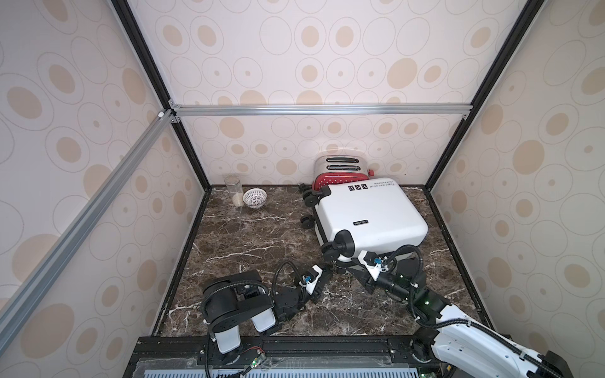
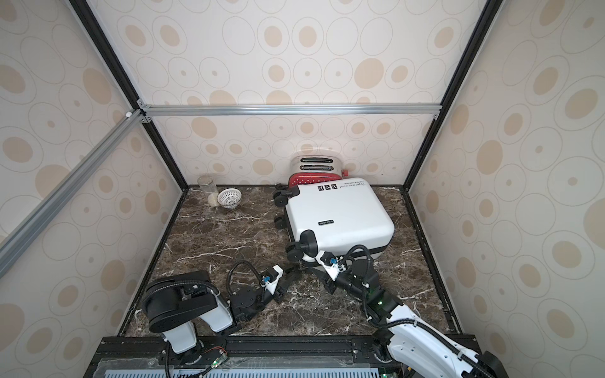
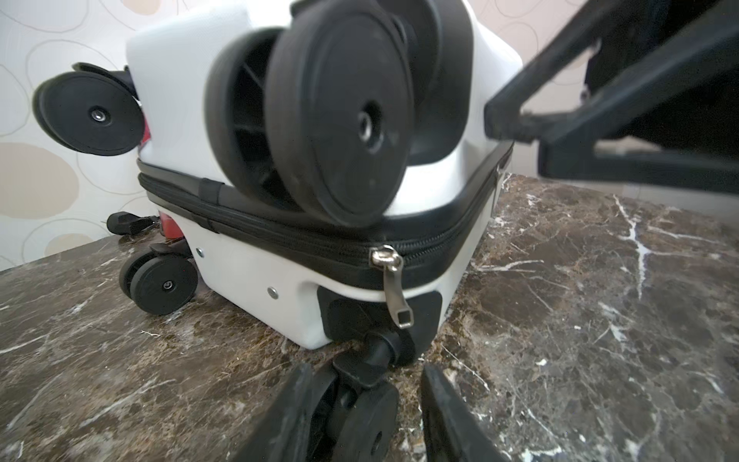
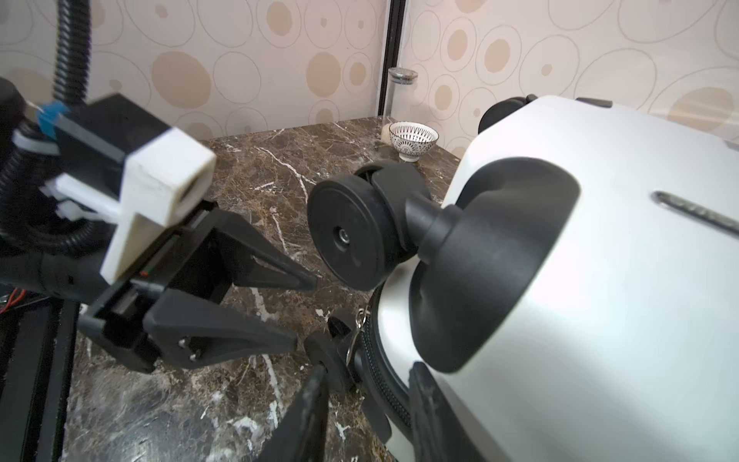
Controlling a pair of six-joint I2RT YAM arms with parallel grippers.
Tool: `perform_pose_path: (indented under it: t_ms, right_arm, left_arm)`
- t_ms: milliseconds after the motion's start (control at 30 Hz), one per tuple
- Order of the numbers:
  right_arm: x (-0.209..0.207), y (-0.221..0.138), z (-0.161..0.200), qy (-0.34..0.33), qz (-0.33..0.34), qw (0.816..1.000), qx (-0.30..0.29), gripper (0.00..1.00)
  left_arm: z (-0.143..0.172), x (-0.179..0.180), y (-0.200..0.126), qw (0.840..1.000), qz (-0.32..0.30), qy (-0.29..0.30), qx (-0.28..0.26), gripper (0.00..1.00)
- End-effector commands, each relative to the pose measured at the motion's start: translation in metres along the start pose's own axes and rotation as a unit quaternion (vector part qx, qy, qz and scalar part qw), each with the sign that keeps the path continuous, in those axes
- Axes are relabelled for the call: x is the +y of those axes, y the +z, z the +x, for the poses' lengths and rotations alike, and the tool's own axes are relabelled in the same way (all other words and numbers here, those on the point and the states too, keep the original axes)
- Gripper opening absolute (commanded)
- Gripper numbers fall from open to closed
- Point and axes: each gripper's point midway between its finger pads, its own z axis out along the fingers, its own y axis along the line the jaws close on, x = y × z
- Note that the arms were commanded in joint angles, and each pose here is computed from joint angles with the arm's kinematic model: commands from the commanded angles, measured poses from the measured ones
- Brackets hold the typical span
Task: Open the suitcase zippers
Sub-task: Unzip the zipper on the suitcase.
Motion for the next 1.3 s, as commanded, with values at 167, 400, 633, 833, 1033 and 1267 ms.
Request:
perform_pose_path:
  t_ms: [167, 400, 633, 833, 1033, 1267]
  right_arm:
    - [-0.015, -0.012, -0.019, -0.012, 0.036, 0.999, -0.021, 0.37]
    - [-0.026, -0.014, -0.026, -0.015, 0.064, 0.997, -0.04, 0.37]
    - [-0.038, -0.03, -0.03, -0.02, 0.112, 0.992, -0.061, 0.38]
    - [-0.038, -0.036, -0.027, -0.017, 0.121, 0.99, -0.065, 0.38]
    - [-0.037, -0.041, -0.028, -0.023, 0.124, 0.99, -0.069, 0.38]
    - [-0.036, -0.04, -0.027, -0.023, 0.118, 0.991, -0.066, 0.38]
  left_arm:
    - [-0.048, -0.02, 0.004, 0.993, -0.039, 0.055, -0.101, 0.48]
    - [-0.073, -0.02, 0.013, 0.989, -0.054, 0.015, -0.135, 0.47]
    - [-0.07, -0.009, 0.022, 0.986, -0.1, -0.013, -0.13, 0.42]
    - [-0.076, -0.006, 0.028, 0.983, -0.111, -0.033, -0.14, 0.39]
    - [-0.067, -0.001, 0.035, 0.982, -0.126, -0.051, -0.133, 0.33]
    - [-0.059, 0.009, 0.034, 0.979, -0.143, -0.068, -0.126, 0.25]
